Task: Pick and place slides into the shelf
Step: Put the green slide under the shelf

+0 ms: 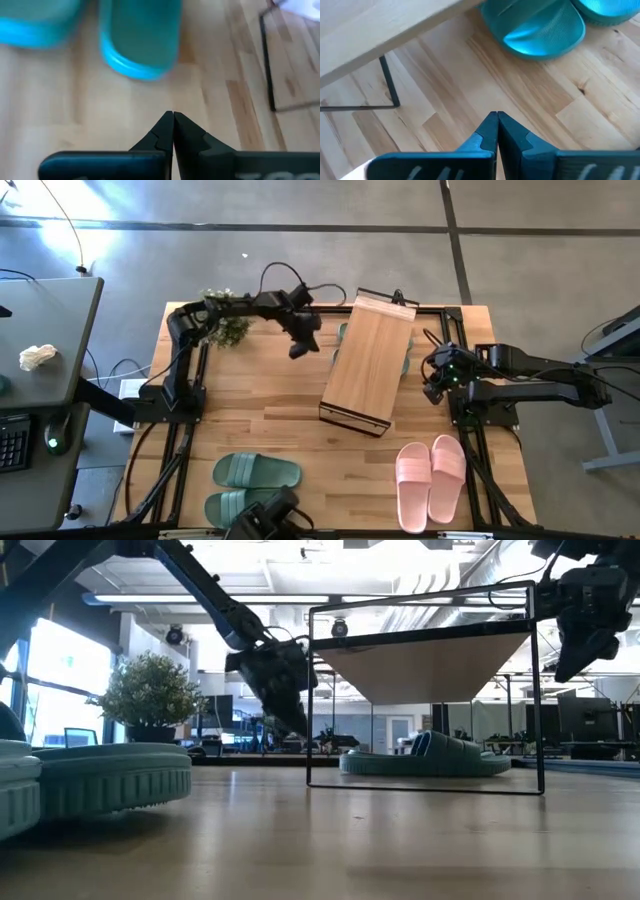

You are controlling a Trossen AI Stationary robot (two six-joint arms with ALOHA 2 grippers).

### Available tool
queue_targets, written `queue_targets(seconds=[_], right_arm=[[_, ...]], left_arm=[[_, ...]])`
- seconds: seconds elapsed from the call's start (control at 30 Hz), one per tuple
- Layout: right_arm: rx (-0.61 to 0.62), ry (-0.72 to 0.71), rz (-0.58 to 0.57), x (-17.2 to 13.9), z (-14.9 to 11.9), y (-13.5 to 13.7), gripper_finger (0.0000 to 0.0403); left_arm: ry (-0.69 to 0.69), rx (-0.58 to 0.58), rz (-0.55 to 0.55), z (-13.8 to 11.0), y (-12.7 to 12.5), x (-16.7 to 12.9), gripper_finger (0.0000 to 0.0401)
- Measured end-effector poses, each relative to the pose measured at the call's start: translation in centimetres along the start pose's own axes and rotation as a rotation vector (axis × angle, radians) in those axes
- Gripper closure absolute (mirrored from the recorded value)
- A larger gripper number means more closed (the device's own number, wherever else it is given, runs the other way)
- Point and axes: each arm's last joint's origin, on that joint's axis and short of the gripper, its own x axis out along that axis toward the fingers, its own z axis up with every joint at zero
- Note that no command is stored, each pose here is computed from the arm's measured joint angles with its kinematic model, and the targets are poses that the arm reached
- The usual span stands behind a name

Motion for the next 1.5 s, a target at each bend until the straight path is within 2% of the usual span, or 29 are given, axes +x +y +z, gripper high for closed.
queue_targets(seconds=[0.07,0.13,0.23,0.37,0.53,0.67,0.9,1.03,1.23,1.5], right_arm=[[0.0,-0.019,0.002,0.0,0.2,0.1,0.0403],[0.0,-0.038,0.007,0.0,0.3,0.2,0.0403],[0.021,-0.06,0.019,0.0,0.6,0.3,0.0403],[0.069,-0.077,-0.001,0.0,0.6,0.2,0.0403],[0.064,-0.097,-0.036,0.0,0.7,0.1,0.0403],[0.064,-0.105,-0.048,0.0,0.7,0.1,0.0403],[0.059,-0.11,-0.058,0.0,0.7,0.1,0.0403],[0.058,-0.129,-0.089,0.0,0.8,0.0,0.0403],[0.058,-0.138,-0.104,0.0,0.8,-0.1,0.0403],[0.059,-0.139,-0.106,0.0,0.8,-0.1,0.0403]], left_arm=[[0.02,0.049,0.076,0.6,0.2,-0.3,0.0401],[0.029,0.108,0.099,1.3,0.0,-0.4,0.0401],[0.026,0.162,0.069,1.7,-0.2,-0.6,0.0401],[0.088,0.212,0.013,1.0,-0.6,0.0,0.0401],[0.134,0.236,-0.034,0.7,-1.4,2.1,0.0401],[0.207,0.266,0.029,1.0,-2.1,3.3,0.0401],[0.172,0.27,0.083,1.5,-1.6,3.2,0.0401],[0.151,0.27,0.077,1.7,-1.8,3.1,0.0401],[0.102,0.254,0.108,3.2,-3.3,0.5,0.0401],[0.129,0.234,0.303,5.0,-7.6,-5.4,0.0401]])
